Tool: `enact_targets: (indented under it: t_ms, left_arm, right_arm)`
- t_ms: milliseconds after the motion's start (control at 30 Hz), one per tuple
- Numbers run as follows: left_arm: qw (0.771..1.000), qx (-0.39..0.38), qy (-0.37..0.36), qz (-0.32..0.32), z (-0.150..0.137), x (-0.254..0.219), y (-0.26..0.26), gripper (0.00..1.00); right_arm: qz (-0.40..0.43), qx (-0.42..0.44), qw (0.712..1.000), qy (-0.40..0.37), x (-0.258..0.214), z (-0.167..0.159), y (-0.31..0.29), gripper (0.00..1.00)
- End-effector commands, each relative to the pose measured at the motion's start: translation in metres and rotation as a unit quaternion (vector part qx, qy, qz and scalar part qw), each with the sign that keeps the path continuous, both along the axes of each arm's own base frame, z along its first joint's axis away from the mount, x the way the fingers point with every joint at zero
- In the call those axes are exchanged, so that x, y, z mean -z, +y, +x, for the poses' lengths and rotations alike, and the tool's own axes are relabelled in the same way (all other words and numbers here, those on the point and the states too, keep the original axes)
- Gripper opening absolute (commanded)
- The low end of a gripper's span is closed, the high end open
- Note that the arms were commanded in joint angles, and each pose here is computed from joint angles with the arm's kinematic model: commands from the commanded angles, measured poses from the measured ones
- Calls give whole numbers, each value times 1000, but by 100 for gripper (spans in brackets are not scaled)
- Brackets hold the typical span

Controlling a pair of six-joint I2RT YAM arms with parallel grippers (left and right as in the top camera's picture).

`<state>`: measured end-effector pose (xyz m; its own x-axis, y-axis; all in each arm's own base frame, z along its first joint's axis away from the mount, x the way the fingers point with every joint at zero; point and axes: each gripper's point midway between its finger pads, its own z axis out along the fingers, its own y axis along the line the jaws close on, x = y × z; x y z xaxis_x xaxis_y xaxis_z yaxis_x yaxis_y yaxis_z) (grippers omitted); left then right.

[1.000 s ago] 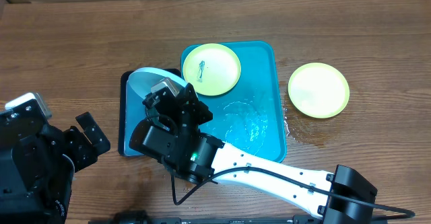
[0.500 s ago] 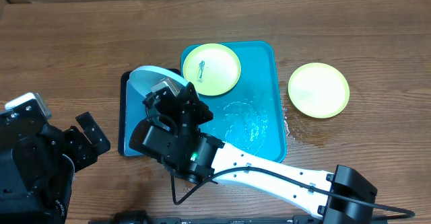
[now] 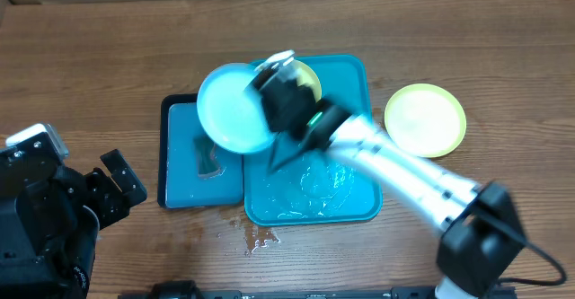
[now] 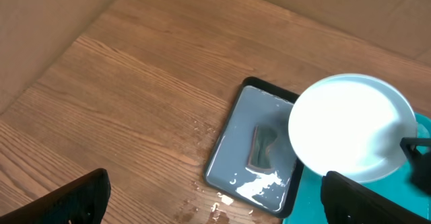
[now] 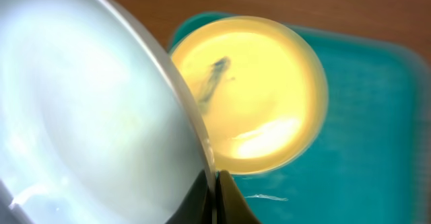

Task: Clean dirty plates on tray and stack at the side
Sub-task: 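Carry the white plate right and stack it on the yellow plate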

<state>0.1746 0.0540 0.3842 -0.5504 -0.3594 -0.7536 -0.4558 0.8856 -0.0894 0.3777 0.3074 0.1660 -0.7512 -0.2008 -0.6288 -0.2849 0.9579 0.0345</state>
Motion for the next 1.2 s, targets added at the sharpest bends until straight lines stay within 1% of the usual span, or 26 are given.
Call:
enact_targets:
  t_ms: [0,33,100,167,200,233,267,333,400,467,600,767,800,833,867,900,933,967,1000,1067,1133,1167]
  left_arm:
    - [1000,-11,-8,1,-1,-4,3,100]
    - [1000,-11,-8,1,-1,-4,3,100]
    - [1000,-11,-8,1,-1,-4,3,100]
    - [1000,-11,-8,1,-1,-4,3,100]
    - [1000,-11,-8,1,-1,-4,3,100]
    - [1000,-11,-8,1,-1,-4,3,100]
    - [1000,-11,-8,1,-1,-4,3,100]
    - [1000,-11,-8,1,-1,-4,3,100]
    - [1000,-11,-8,1,-1,-4,3,100]
    - [1000,-11,-8,1,-1,-4,3,100]
    - [1000,-11,-8,1,-1,-4,3,100]
    - [1000,-11,-8,1,-1,-4,3,100]
    - [1000,-11,-8,1,-1,-4,3,100]
    - [1000,-11,-8,1,-1,-4,3,100]
    - [1000,-11,-8,1,-1,-4,3,100]
    - [1000,-11,-8,1,-1,-4,3,100]
    - [1000,-11,-8,1,-1,-4,3,100]
    - [1000,-11,-8,1,-1,-4,3,100]
    - [1000,-11,-8,1,-1,-4,3,100]
    - [1000,-11,-8,1,-1,-4,3,100]
    - [1000,-11,-8,1,-1,-4,3,100]
    - [1000,-11,-8,1,-1,-4,3,100]
  right_arm:
    - [317,-109,934,120,-101,5,-10,4]
    - [344,-89,926,125,-111,16,-33,4]
    - [373,-4,919,128,-120,41,-92,4]
    - [368,93,918,115,-113,62,-165,4]
    - [341,193,913,113,-94,69,-231,4]
    - [307,269,905,119,-76,66,-277,4]
    - [286,309,898,125,-65,62,-301,4]
    - [221,409,872,152,-35,40,-362,4]
    - [169,475,842,192,-6,13,-401,4]
    - [141,508,816,236,23,-10,-419,4]
    - [130,519,791,297,67,-39,-418,4]
    - [122,509,789,321,96,-52,-404,4]
    - [120,501,795,321,99,-51,-400,4]
    - [113,482,809,318,99,-47,-393,4]
    - [113,465,821,312,96,-41,-388,10]
    - [111,444,835,304,93,-34,-383,27]
    - [107,429,847,297,87,-29,-379,36]
    - [103,416,856,288,80,-23,-374,41]
    - [100,404,865,279,71,-18,-369,44]
    - [100,378,882,263,51,-8,-355,46]
    - [109,319,909,244,31,3,-331,46]
    - [116,273,926,233,19,10,-313,46]
